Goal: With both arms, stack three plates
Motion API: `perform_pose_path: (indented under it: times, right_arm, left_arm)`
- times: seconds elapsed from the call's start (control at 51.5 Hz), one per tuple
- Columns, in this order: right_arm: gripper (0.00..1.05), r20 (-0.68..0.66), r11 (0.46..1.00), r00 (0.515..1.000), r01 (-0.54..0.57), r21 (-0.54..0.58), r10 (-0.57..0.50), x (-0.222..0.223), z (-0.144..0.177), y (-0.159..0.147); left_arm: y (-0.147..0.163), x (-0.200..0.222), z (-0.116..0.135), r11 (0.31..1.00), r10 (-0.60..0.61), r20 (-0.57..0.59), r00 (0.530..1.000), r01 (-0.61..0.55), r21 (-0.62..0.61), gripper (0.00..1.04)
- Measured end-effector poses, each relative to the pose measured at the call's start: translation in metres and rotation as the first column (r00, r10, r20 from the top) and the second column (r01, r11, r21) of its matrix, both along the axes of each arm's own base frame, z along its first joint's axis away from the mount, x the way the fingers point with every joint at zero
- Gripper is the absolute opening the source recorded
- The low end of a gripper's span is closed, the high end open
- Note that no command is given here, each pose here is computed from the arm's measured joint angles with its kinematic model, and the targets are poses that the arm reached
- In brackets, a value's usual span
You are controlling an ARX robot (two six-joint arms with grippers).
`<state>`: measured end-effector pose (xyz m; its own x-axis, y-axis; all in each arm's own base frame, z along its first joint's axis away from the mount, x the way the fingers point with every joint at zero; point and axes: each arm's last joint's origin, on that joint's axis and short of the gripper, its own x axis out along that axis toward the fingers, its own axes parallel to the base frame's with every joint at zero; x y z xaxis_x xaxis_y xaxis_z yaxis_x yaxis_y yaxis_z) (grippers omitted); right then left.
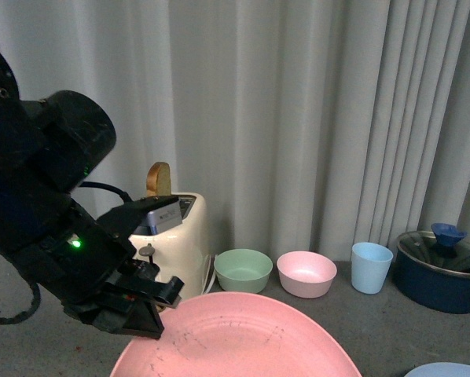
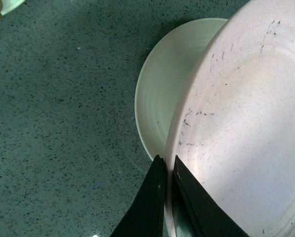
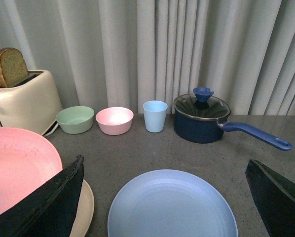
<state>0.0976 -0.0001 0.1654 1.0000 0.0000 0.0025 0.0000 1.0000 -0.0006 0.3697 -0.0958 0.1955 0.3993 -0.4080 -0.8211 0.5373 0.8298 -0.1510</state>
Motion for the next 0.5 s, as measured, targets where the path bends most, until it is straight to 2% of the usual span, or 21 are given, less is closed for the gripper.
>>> perform_pose_path:
  times: [0.504]
  right_arm:
    - [0.97,0.0,1.0,1.0,0.0,0.0,0.0,0.0,0.0,0.0]
  left_arm:
    - [-0.03,0.026,-0.04,0.998,0.009,-0.027,1.0,-0.008,0.058,0.03]
